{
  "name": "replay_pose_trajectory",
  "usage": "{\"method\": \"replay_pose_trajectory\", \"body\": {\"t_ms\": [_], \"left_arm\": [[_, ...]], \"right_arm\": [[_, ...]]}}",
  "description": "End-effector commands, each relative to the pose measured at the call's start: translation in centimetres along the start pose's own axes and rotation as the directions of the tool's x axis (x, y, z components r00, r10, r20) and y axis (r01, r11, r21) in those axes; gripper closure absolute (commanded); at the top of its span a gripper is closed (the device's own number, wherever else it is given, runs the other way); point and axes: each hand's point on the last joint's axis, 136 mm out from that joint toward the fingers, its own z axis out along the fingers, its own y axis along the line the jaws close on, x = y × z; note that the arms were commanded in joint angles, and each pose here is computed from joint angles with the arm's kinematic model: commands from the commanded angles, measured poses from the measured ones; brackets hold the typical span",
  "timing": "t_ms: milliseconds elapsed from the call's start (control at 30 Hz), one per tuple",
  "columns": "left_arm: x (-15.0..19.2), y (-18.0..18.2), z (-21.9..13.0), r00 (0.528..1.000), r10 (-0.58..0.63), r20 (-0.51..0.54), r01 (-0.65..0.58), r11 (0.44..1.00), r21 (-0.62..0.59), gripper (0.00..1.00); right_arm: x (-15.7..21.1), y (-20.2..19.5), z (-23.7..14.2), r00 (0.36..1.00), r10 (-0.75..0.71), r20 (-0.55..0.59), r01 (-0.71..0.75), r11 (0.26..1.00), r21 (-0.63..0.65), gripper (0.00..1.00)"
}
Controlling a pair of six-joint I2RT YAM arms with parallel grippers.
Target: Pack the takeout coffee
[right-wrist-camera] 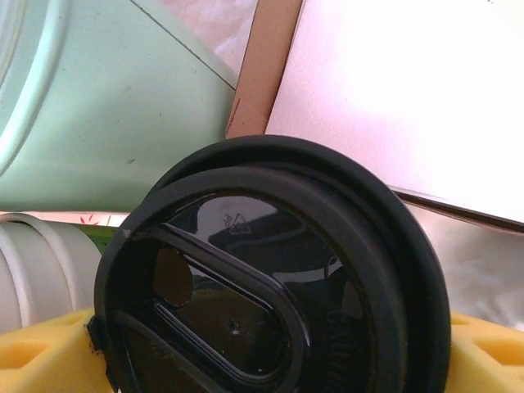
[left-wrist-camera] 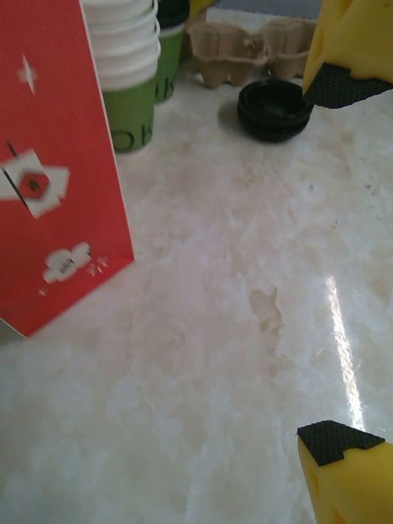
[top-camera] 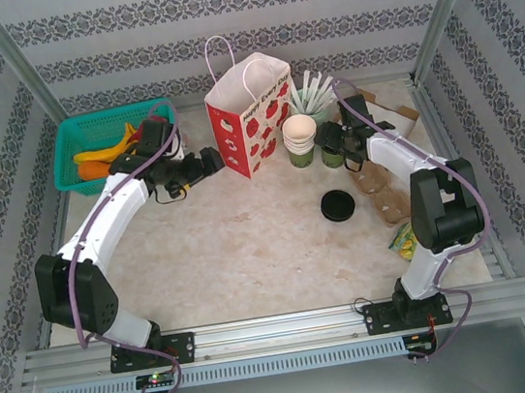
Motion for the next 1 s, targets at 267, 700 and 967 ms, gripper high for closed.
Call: {"method": "replay_pose_trajectory", "body": {"t_ms": [267,700,967], "left_arm": [[-0.2,-1.1,-1.0,1.0,0.03,0.002,-0.03,0.999,0.013,0.0],[-0.1,-1.2,-1.2,0.999,0.034,-0.004,-0.034,0.999,0.011,0.0],[-0.8,-2.0,-2.0,0.999,0.031,0.018,-0.031,0.999,0.03,0.0]], "right_arm": [[-1.3,-0.7,-1.9,0.999,-0.025,0.028,0.024,0.999,0.041,0.12],[-1.5,-1.1,-2.5,0.999,-0.033,0.026,0.032,0.998,0.058,0.07],[-2.0,-1.3,-4.0,0.998,-0.044,0.049,0.041,0.997,0.068,0.02]]}}
